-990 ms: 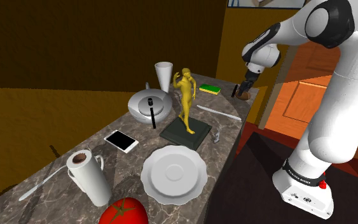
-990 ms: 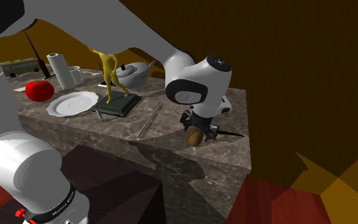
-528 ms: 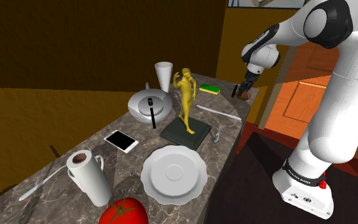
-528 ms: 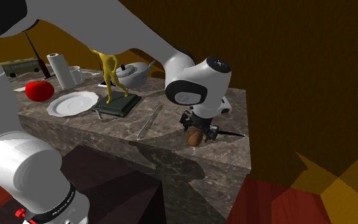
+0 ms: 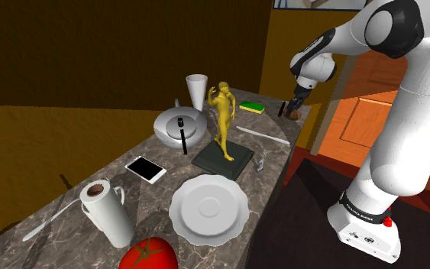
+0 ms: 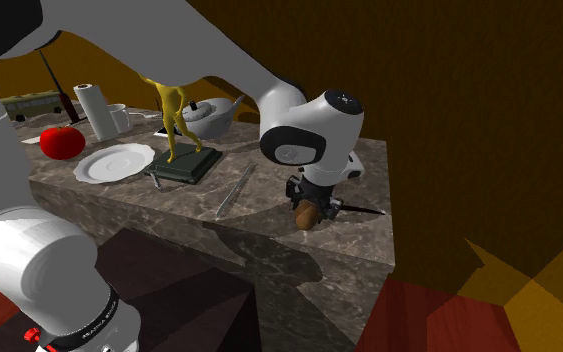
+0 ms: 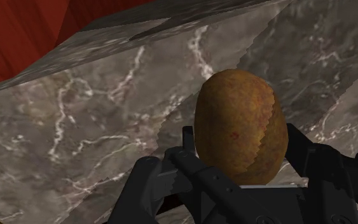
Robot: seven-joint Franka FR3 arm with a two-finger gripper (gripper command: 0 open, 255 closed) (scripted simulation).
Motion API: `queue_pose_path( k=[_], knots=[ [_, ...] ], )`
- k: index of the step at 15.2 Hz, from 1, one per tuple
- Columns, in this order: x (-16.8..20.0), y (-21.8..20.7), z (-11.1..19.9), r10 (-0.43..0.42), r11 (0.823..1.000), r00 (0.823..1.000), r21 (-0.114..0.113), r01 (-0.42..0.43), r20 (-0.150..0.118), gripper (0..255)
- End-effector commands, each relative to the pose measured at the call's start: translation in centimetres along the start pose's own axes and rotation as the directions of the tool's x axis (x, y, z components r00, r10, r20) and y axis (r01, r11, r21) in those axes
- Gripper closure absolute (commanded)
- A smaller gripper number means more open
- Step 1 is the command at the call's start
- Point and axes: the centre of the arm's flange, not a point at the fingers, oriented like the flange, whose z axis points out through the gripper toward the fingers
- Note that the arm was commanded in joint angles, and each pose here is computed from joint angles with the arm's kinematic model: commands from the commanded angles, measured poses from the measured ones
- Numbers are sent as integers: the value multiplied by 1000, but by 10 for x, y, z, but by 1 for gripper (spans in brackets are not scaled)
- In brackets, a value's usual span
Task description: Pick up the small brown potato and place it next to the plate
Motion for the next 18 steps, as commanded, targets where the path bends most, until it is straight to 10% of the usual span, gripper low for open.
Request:
queue_pose_path(
  k=[1, 18],
  knots=[
    [0, 0, 0, 0, 1000, 1000, 0, 0, 0, 255],
    [12, -16, -82, 0, 1000, 1000, 0, 0, 0, 255]
  ],
)
